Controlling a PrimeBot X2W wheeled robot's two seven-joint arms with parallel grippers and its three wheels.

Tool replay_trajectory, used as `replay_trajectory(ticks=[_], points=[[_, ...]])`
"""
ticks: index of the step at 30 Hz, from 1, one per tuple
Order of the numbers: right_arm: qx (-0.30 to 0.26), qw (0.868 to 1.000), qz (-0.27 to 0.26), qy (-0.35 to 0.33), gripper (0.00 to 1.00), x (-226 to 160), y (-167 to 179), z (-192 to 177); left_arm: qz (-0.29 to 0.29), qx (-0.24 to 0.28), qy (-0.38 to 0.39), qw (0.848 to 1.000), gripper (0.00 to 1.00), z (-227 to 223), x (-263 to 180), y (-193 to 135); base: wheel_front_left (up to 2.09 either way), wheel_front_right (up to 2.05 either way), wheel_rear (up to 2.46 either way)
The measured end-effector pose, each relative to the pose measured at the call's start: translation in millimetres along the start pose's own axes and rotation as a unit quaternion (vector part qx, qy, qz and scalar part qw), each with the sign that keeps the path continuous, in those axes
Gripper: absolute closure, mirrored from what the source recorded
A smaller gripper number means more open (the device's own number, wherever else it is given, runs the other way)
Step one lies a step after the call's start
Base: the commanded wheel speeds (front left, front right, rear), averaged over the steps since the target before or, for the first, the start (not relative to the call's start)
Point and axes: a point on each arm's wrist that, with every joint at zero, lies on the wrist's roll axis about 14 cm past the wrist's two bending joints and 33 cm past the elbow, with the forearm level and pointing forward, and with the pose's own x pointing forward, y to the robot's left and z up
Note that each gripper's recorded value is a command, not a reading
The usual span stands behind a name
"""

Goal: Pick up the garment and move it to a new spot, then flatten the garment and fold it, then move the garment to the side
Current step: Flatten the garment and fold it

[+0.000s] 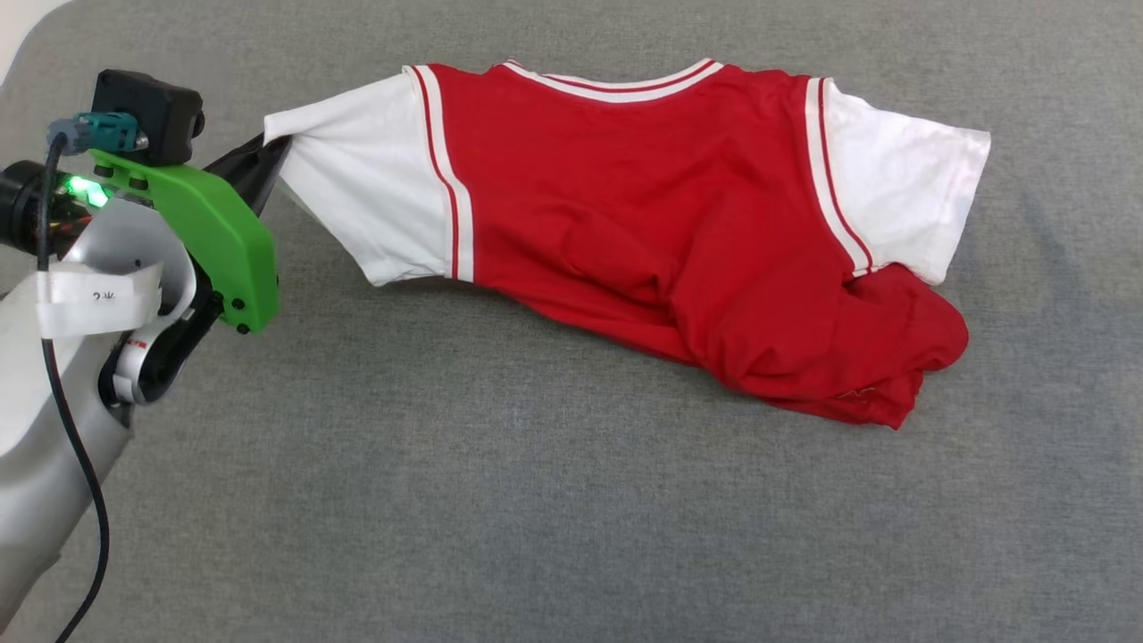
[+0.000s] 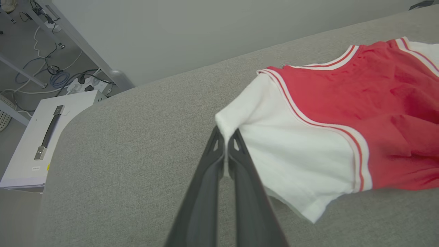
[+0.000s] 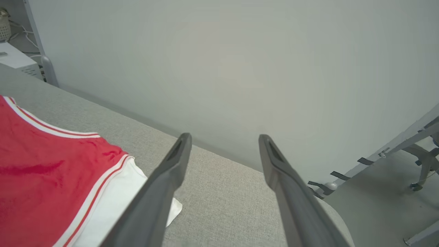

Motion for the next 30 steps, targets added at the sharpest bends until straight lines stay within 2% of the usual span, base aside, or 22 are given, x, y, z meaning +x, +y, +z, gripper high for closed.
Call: replay_trajectory(ticks=[2,5,8,13,21,30], points=[[-0.012,0.998,0.025,0.06,0.0,8,6,-16,0.003,0.001,-0.007,1.0,1.0,1,-1,-1,0.0,0.0,0.0],[0.014,0.987,0.06,0.147,0.0,17,19,-42,0.005,0.005,-0.013,1.0,1.0,1,-1,-1,0.0,0.0,0.0],[0.022,0.97,0.085,0.227,0.0,21,27,-67,0.004,0.004,-0.013,1.0,1.0,-2,1,-3,0.0,0.0,0.0],[0.047,0.933,0.113,0.34,0.0,22,40,-108,0.007,0.015,-0.011,1.0,1.0,-9,5,-1,0.0,0.0,0.0],[0.056,0.907,0.132,0.397,0.0,40,59,-145,0.006,0.013,-0.006,1.0,1.0,-23,14,1,0.0,0.0,0.0],[0.058,0.876,0.159,0.451,0.0,39,84,-196,0.01,0.009,0.002,1.0,1.0,-36,24,5,0.0,0.0,0.0]])
